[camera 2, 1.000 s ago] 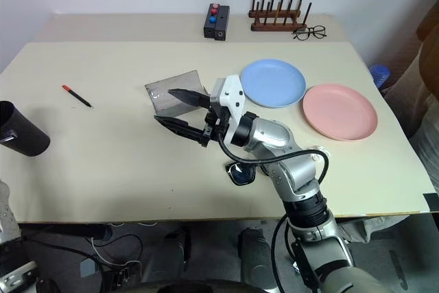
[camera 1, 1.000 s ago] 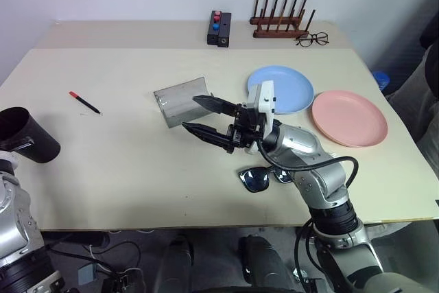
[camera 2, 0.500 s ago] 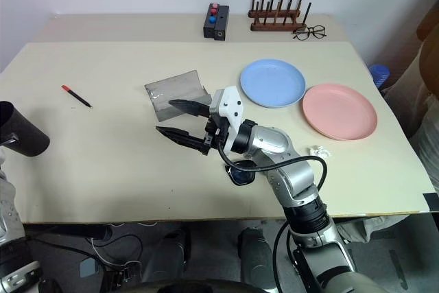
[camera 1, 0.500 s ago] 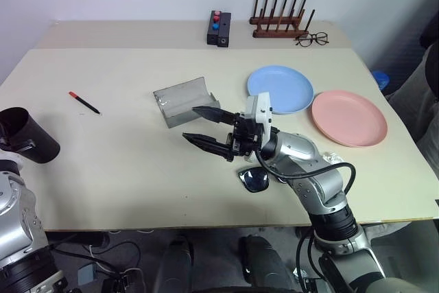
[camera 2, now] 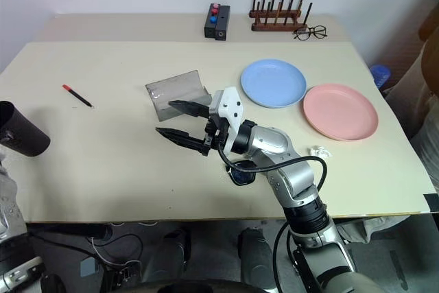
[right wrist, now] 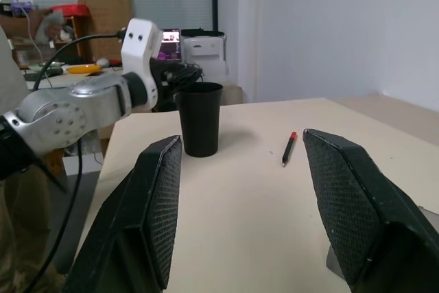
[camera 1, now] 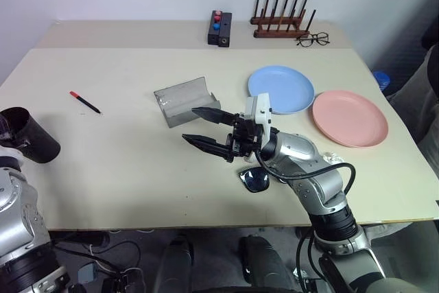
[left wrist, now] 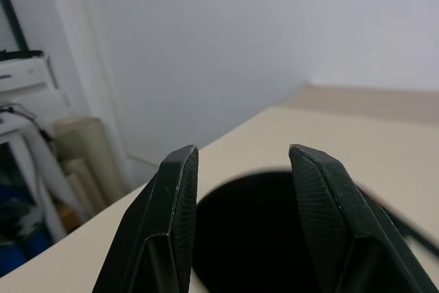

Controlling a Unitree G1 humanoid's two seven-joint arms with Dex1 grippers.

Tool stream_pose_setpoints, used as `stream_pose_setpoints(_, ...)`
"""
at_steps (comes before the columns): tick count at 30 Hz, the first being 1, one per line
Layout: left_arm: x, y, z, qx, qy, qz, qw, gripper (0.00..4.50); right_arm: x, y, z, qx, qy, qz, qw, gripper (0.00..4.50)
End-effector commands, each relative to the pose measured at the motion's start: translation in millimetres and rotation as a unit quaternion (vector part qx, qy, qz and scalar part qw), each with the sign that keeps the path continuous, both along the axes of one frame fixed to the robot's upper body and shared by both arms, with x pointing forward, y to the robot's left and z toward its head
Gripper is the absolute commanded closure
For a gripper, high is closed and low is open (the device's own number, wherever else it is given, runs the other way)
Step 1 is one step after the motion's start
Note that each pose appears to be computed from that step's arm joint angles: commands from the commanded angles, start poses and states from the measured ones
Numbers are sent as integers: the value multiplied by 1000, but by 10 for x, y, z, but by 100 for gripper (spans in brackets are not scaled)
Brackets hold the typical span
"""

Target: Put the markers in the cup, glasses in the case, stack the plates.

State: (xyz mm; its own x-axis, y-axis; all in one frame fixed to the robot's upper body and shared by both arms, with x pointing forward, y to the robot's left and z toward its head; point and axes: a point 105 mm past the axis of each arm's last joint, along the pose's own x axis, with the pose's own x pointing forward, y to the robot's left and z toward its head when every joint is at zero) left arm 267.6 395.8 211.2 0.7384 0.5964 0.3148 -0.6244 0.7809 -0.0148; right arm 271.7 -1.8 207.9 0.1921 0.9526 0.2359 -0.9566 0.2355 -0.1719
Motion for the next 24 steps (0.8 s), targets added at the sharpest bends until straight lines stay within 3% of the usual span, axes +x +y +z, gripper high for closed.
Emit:
stream_pose_setpoints(1,280,-396,572,31,-31,-77,996,185,-42,3,104,10,-24,7,1000,164)
stream_pose_setpoints(2,393,-476,590,23,-8,-93,995,160,-38,3,106,10,-25,7,1000,164)
stream_pose_setpoints(5,629,-601,585,1,54,-93,994,13,-28,11,116,10,-26,7,1000,164)
stream_pose_setpoints(10,944,-561,112,-151,187,-62,969,5,-13,24,119,11,-27,6,1000,164)
stream_pose_setpoints(15,1186,-546,-181,-192,280,-41,940,5,-19,31,100,11,-25,2,1000,164)
stream_pose_setpoints(24,1455,-468,-324,-260,283,-42,922,5,-24,4,72,8,-24,-12,1000,164)
